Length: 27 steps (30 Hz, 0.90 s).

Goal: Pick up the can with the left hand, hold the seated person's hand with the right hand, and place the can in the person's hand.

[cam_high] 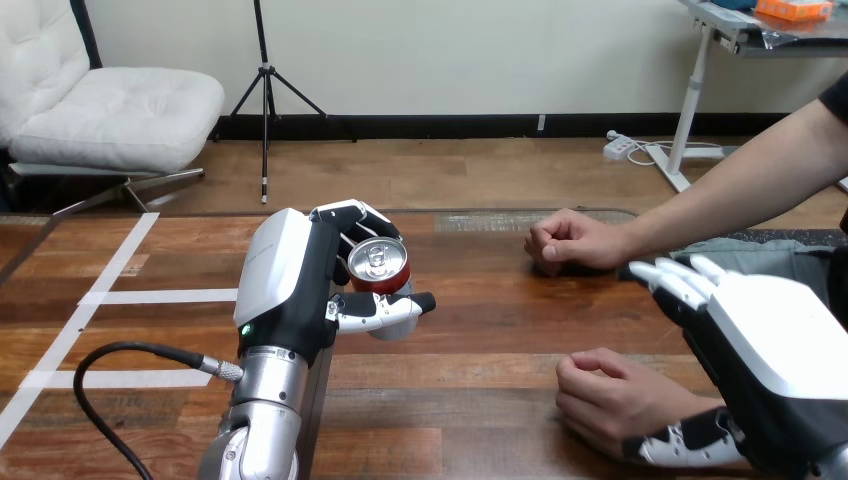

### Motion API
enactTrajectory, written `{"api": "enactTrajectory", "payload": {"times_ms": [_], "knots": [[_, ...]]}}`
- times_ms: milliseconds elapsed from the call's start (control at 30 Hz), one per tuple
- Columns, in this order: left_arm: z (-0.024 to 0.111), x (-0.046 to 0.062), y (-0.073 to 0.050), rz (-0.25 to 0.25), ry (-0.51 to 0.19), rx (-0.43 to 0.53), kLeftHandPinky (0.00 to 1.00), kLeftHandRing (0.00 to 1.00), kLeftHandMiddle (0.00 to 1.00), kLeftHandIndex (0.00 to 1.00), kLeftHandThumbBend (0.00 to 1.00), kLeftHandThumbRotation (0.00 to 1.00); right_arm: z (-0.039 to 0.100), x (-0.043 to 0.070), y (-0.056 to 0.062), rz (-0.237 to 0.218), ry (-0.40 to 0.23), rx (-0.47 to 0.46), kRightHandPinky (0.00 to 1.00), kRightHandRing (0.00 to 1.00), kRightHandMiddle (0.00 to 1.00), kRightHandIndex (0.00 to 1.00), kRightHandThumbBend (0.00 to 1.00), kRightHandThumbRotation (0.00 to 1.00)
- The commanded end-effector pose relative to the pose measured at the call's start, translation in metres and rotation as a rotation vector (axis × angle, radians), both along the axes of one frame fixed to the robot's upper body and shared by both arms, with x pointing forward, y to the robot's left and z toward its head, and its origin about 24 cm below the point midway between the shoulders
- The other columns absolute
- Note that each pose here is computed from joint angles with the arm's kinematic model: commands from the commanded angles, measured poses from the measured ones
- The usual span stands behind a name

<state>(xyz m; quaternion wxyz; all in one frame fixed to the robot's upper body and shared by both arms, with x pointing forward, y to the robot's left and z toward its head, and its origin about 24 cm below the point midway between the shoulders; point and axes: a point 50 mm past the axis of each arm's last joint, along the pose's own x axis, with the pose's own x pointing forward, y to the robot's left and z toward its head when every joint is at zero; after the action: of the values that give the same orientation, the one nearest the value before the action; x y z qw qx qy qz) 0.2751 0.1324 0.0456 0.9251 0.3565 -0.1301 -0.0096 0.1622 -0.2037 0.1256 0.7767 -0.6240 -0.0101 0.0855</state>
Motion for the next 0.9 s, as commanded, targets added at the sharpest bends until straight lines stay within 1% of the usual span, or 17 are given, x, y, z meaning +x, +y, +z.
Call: {"api": "enactTrajectory", "payload": {"times_ms": [0, 67, 300, 333, 533, 867], "knots": [[0.0251, 0.0098, -0.0057, -0.034, -0.122, 0.001, 0.36, 0.41, 0.47, 0.49, 0.75, 0.0, 0.0176, 0.0016, -0.0001, 0.024, -0.041, -0.067, 0.89, 0.93, 0.9, 0.87, 0.95, 0.05], [0.0247, 0.0102, -0.0052, -0.033, -0.121, -0.001, 0.36, 0.41, 0.47, 0.49, 0.75, 0.0, 0.0179, 0.0019, -0.0011, 0.027, -0.018, -0.076, 0.89, 0.93, 0.9, 0.87, 0.95, 0.05], [0.0246, 0.0107, -0.0044, -0.033, -0.118, -0.002, 0.36, 0.4, 0.47, 0.49, 0.75, 0.0, 0.0189, 0.0022, -0.0028, 0.039, 0.033, -0.085, 0.88, 0.92, 0.9, 0.87, 0.95, 0.04], [0.0243, 0.0106, -0.0042, -0.034, -0.118, -0.003, 0.36, 0.4, 0.47, 0.49, 0.75, 0.0, 0.0188, 0.0021, -0.0032, 0.039, 0.05, -0.087, 0.88, 0.91, 0.89, 0.86, 0.95, 0.04], [0.0236, 0.0102, -0.0038, -0.034, -0.122, 0.004, 0.36, 0.4, 0.47, 0.49, 0.75, 0.0, 0.017, 0.0027, -0.0056, 0.034, 0.124, -0.109, 0.86, 0.9, 0.89, 0.86, 0.94, 0.03], [0.0231, 0.0107, -0.0039, -0.034, -0.114, -0.003, 0.35, 0.4, 0.47, 0.49, 0.75, 0.0, 0.0125, 0.0047, -0.01, 0.016, 0.196, -0.15, 0.83, 0.86, 0.86, 0.83, 0.95, 0.04]]}}
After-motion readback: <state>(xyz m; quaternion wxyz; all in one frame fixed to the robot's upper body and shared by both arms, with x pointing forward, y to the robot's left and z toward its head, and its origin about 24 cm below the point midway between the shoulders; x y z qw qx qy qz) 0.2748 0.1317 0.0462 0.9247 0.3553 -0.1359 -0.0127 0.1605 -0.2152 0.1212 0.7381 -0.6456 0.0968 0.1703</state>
